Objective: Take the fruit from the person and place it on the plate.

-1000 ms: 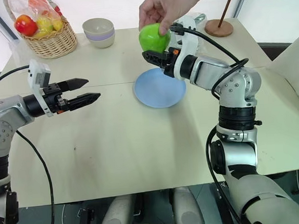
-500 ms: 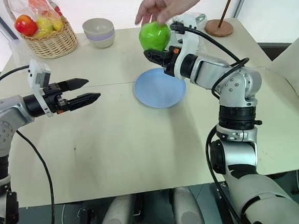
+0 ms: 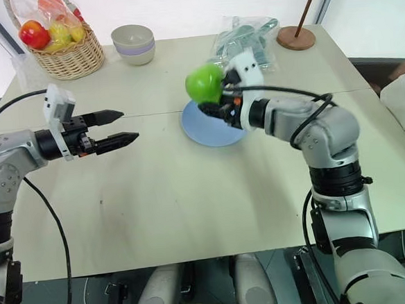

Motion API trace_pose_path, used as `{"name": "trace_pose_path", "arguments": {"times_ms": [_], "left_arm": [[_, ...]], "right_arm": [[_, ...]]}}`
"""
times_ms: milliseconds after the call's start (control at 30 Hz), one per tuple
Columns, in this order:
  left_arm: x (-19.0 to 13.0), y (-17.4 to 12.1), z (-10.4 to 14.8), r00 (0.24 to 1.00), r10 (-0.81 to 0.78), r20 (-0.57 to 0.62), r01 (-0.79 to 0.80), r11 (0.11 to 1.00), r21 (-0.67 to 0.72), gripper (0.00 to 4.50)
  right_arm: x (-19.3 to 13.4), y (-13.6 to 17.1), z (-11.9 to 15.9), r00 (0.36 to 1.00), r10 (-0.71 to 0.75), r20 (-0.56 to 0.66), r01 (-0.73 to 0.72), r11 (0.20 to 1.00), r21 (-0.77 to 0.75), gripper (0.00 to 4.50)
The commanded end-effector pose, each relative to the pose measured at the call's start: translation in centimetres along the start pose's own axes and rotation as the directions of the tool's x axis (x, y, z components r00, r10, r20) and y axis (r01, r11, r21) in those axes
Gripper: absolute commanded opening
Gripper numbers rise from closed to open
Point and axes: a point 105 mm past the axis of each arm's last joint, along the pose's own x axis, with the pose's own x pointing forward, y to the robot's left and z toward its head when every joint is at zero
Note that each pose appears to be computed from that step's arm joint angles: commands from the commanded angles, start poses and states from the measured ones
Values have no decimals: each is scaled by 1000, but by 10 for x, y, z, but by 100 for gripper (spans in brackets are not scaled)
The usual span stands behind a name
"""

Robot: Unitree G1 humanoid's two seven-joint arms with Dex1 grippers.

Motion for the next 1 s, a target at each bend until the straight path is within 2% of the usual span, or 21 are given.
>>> {"name": "trace_pose_path", "arguments": {"times_ms": [33,200,400,767,833,867,967,1000], "left_arm": [[2,1,12,1000,-11,10,10,998,67,450],[9,5,0,999,-27,-42,30,997,77,450],[10,12,-18,992,-16,-128,33,991,128,450],[9,14,-23,990,-11,-137,30,990,137,450],[9,14,-23,991,-11,-136,30,990,138,450],[10,14,-23,991,-11,-136,30,990,139,450],[11,14,-23,991,-12,-136,31,989,142,450],[11,14,-23,991,-12,-136,32,989,143,450]], "right_arm": [[9,-5,-1,1000,-4,24,5,999,-37,151],[35,-27,-23,999,-45,-15,44,998,-33,151],[56,-50,-34,995,-95,-24,95,995,3,151],[62,-57,-44,992,-104,-77,102,994,-38,151],[62,-57,-45,991,-105,-79,102,994,-42,253],[61,-57,-45,991,-104,-78,101,994,-44,287],[59,-54,-40,994,-89,-65,85,995,-55,447],[57,-55,-38,994,-92,-61,89,994,-58,447]]}}
